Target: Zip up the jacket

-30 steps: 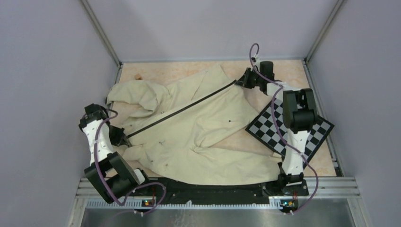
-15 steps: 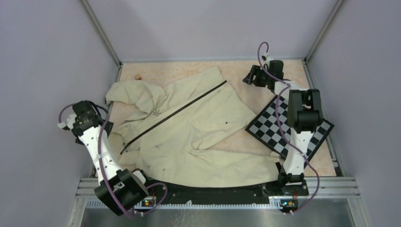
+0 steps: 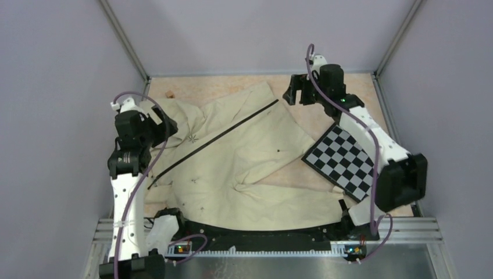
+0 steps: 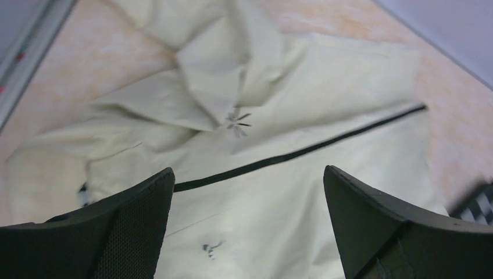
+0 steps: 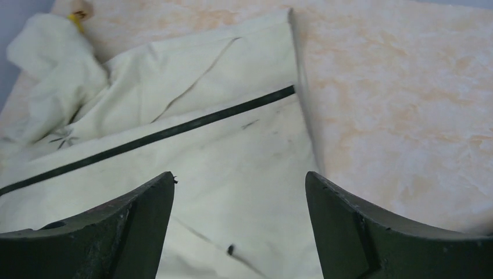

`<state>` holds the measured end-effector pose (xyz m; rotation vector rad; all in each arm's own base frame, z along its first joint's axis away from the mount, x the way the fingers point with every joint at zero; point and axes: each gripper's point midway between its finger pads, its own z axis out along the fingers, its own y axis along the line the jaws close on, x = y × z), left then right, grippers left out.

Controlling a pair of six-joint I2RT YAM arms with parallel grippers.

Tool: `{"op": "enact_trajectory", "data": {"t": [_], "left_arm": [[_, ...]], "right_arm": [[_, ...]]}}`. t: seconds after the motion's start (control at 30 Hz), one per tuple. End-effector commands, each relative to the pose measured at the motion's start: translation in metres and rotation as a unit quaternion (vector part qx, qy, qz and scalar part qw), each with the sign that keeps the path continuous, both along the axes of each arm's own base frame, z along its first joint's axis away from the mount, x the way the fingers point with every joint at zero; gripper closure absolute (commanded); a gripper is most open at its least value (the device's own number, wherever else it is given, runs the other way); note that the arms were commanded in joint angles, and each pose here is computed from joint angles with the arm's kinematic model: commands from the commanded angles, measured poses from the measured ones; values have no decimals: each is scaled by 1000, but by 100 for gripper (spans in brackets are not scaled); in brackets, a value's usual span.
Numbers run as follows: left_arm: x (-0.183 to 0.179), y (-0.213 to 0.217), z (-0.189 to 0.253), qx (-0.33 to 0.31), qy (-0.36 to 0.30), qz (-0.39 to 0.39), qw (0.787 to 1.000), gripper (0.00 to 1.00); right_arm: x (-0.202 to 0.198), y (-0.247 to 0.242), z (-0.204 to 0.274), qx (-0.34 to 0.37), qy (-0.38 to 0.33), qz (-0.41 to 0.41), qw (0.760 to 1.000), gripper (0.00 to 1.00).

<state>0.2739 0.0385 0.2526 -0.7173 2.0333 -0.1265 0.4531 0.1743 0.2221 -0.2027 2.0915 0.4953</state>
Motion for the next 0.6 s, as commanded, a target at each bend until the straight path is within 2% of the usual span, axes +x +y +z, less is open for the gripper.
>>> {"op": "enact_trajectory", "data": {"t": [0.0,0.17,0.27,0.3,0.37,0.47,0.57], "left_arm": [[17,-70,54,6,-143,-218,965,1],[-11,-139,115,0,-267,-397,878,1],[-39,-175,156,-3,-331,-485,810,1],[-53,-190,169,-6,-347,-521,780,1],[-74,-208,192,2,-371,-562,739,1],[-103,-222,221,27,-405,-597,692,1],[-123,-217,248,49,-449,-585,673,1]], "right_arm": [[-80,3,63,6,-39,17,999,19],[-149,-26,118,15,-89,0,996,17],[-188,-45,161,28,-143,-6,989,15],[-201,-51,175,34,-164,-6,986,14],[-227,-61,204,46,-209,-5,977,13],[-265,-79,240,59,-268,-12,962,12],[-290,-97,262,65,-302,-32,950,11]]}}
